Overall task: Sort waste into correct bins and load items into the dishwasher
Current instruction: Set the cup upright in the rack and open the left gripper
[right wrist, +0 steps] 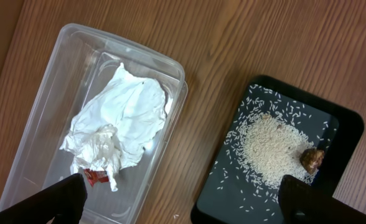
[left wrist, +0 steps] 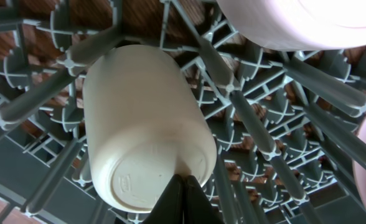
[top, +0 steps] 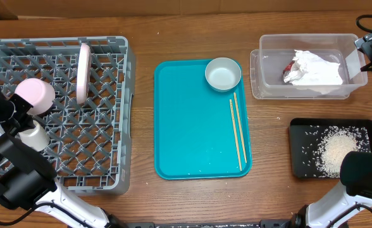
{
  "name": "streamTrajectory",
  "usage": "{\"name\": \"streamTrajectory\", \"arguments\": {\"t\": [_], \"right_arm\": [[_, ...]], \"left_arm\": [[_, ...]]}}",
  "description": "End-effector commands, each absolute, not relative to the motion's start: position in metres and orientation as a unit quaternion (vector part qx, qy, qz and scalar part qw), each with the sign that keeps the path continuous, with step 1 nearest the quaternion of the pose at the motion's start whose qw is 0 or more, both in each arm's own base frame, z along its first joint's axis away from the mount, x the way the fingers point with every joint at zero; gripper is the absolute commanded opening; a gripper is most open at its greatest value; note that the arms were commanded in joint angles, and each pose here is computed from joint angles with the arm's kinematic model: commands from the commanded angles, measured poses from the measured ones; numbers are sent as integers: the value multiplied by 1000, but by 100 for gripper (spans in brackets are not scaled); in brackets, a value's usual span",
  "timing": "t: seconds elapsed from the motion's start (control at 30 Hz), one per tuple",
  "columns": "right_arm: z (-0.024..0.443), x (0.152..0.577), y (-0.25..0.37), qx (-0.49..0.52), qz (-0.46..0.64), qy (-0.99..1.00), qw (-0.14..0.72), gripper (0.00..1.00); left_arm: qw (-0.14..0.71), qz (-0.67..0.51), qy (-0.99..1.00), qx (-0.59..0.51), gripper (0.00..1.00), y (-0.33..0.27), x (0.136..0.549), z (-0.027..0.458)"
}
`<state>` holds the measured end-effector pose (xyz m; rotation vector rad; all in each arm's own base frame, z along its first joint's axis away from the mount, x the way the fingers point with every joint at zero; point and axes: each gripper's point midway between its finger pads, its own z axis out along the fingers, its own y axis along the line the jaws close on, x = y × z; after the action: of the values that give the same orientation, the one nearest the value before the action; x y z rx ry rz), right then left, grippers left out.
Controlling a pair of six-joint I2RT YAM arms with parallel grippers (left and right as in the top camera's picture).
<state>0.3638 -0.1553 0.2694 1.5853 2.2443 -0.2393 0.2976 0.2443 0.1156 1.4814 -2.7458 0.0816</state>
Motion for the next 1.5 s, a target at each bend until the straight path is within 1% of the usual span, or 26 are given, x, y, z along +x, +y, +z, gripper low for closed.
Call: {"name": "streamTrajectory", "arguments": {"t": [0.0, 0.33, 0.4, 0.47, 0.63, 0.7, 0.8, 1.1, 1.23, 1.37, 1.47], "right_arm": [[278, 361, -157, 565, -87, 795, 203, 100], [278, 361, -157, 565, -87, 795, 203, 100], [278, 361, -157, 565, -87, 795, 203, 100], [278, 361, -157, 565, -87, 795, 203, 100], [278, 361, -157, 565, -87, 795, 203, 100], [278, 361, -157, 565, -87, 795, 203, 100], [278, 361, -157, 565, -87, 795, 203, 100], [278, 361, -157, 565, -87, 795, 203, 100], [278, 361, -157, 565, -87, 795, 203, 100], [278, 361, -157, 565, -87, 795, 203, 100], [278, 361, -157, 565, -87, 795, 203, 100]], "left_arm": [[41, -26, -863, 502, 4, 258, 276, 107], [12, -78, -817, 571, 4, 288, 259, 168], [7, -73, -813, 578, 4, 291, 256, 172], [1, -40, -813, 580, 4, 287, 261, 171], [-35, 40, -856, 514, 4, 268, 293, 172], [-45, 39, -869, 491, 4, 265, 304, 169], [-44, 39, -875, 480, 4, 260, 310, 159], [-8, 25, -877, 480, 4, 258, 300, 120], [1, 4, -876, 483, 4, 262, 293, 120], [29, -67, -837, 542, 4, 278, 268, 123], [35, -74, -826, 558, 4, 283, 259, 125]]}}
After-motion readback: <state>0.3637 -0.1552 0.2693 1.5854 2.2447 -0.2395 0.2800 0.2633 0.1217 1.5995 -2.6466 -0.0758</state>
